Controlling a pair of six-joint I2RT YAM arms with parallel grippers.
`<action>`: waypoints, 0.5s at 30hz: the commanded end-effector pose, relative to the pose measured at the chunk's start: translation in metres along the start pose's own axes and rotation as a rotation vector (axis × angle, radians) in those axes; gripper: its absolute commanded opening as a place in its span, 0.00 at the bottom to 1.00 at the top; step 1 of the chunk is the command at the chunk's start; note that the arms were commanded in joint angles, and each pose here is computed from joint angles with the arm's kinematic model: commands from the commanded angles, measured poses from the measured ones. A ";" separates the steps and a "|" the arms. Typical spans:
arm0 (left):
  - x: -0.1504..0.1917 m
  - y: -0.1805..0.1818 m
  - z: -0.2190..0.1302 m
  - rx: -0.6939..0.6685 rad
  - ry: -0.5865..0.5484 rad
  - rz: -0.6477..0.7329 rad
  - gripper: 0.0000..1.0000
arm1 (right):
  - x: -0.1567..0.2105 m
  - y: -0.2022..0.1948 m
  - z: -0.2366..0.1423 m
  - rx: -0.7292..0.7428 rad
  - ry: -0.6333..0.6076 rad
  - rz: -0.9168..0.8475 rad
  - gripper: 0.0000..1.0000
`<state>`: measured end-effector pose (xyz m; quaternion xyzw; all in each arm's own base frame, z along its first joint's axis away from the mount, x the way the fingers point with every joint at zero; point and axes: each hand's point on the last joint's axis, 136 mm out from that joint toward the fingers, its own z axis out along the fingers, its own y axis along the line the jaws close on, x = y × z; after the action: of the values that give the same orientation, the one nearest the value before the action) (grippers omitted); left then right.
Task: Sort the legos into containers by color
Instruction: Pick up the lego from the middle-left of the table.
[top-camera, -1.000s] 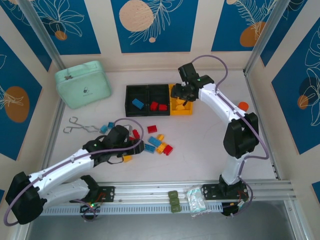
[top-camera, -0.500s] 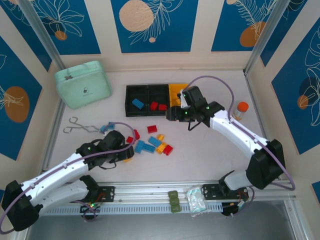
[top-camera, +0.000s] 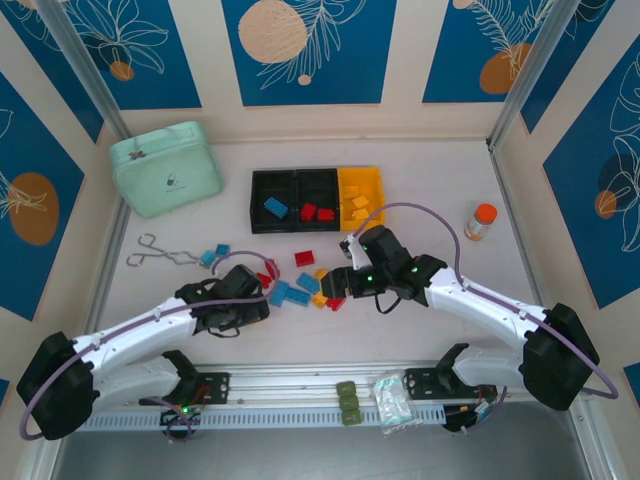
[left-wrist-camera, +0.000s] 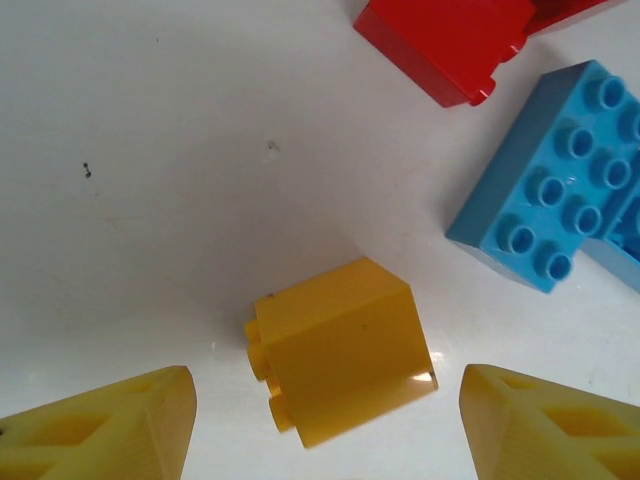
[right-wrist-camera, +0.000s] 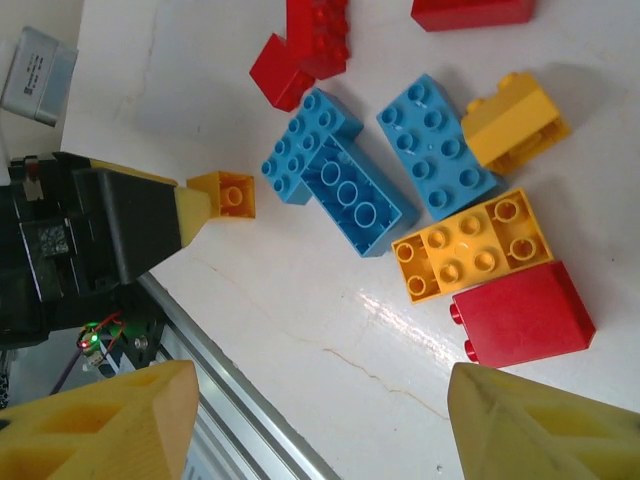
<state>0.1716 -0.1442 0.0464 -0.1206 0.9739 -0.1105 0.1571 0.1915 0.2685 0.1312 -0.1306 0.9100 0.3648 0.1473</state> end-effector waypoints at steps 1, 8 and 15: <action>-0.007 -0.005 0.008 -0.003 -0.038 0.000 0.70 | -0.004 0.010 -0.001 -0.034 -0.022 0.004 0.66; -0.005 -0.001 0.018 -0.039 -0.028 0.017 0.53 | -0.008 0.013 0.003 -0.010 -0.015 -0.013 0.66; -0.005 0.007 0.009 -0.051 -0.041 0.036 0.38 | -0.008 0.011 0.009 -0.003 -0.006 -0.007 0.66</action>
<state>0.1838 -0.1476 0.0384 -0.1177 0.9727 -0.1000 0.1735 0.1913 0.2752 0.1230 -0.1309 0.9147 0.3556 0.1408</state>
